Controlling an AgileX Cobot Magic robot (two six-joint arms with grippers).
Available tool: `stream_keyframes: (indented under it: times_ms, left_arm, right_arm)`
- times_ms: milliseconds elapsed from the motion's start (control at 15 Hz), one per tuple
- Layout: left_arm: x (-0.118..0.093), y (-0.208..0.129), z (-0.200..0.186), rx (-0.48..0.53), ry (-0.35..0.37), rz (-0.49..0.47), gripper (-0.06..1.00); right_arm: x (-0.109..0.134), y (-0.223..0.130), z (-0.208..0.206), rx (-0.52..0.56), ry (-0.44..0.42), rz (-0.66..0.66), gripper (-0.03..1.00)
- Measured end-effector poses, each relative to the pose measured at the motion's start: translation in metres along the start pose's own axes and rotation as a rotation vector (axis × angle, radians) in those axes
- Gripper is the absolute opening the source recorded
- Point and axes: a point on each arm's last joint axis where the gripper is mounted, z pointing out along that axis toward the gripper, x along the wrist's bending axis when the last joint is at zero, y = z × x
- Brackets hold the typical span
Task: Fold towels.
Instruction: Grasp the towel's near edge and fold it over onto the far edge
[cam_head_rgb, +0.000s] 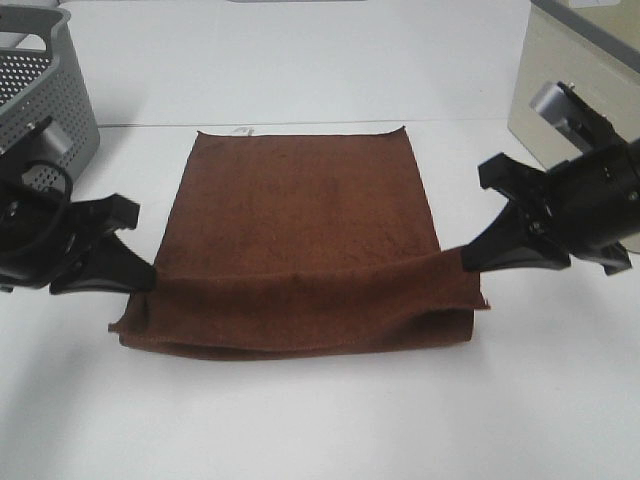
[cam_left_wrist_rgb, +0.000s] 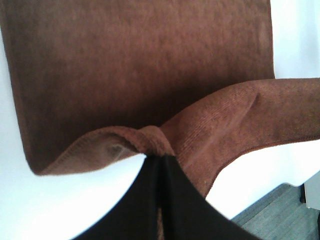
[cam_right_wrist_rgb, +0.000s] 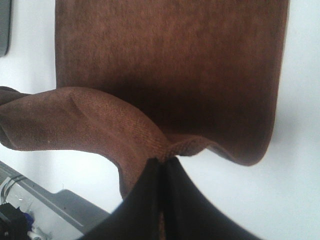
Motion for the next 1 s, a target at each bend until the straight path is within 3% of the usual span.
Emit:
stream_keyframes:
  times_ms: [400,733,1000]
  left_arm:
    - [-0.010,0.088,0.024,-0.069,0.033,0.006,0.00]
    - [-0.015,0.157,0.049,-0.198,0.026,0.044,0.00]
    - [-0.006,0.208,0.080,-0.336,0.043,0.067,0.00]
  right_arm:
    - [0.003,0.098,0.010,-0.051,-0.061,-0.066,0.00]
    - [-0.001,0.175,0.031,-0.081,-0.072,-0.118,0.00]
    - [-0.008,0.232,0.053,-0.162,-0.065,-0.168,0.00]
